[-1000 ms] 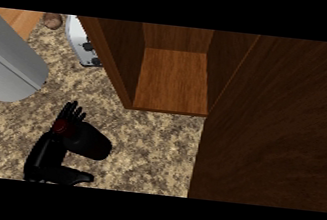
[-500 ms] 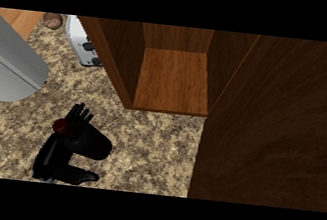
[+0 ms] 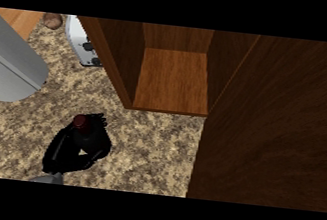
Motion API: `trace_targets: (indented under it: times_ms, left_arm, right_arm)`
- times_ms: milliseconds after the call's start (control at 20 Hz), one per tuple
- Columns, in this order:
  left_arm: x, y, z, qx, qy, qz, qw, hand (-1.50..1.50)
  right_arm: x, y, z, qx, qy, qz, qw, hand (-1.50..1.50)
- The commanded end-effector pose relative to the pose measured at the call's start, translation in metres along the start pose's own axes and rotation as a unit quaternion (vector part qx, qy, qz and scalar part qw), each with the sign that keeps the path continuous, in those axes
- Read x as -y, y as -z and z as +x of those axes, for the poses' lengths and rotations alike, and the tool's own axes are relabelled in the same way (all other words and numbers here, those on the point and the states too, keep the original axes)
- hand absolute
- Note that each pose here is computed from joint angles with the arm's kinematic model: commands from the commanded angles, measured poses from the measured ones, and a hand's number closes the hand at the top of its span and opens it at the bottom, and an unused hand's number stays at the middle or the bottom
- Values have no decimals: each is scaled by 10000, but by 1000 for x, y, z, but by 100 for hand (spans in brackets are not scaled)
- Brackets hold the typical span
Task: Pick up the wine, place it into the cabinet and close the cabinet
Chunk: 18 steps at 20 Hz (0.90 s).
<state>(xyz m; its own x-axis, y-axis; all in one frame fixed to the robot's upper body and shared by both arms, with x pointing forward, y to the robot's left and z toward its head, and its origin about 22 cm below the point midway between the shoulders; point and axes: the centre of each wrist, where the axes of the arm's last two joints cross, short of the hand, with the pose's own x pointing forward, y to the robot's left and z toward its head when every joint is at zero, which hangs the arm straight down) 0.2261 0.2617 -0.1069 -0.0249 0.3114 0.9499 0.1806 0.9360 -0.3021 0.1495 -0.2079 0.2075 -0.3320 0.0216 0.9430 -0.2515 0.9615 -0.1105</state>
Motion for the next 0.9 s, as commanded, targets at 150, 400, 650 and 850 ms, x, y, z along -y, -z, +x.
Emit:
trace_targets:
  times_ms: [150,400,650,850]
  left_arm:
    - [19,4,-22,64,144,-623,9979,150]
    - [4,4,-3,458,1070,-739,9904,150]
    - [-33,-3,9,562,1102,86,9923,150]
    - [-45,-17,19,863,1150,637,9876,150]
  right_arm:
    - [11,-18,12,215,65,115,9997,-150]
    - [6,-29,17,222,143,93,9996,-150]
    - [6,-23,17,180,192,24,9997,-150]
    - [8,-22,12,279,150,35,9995,-150]
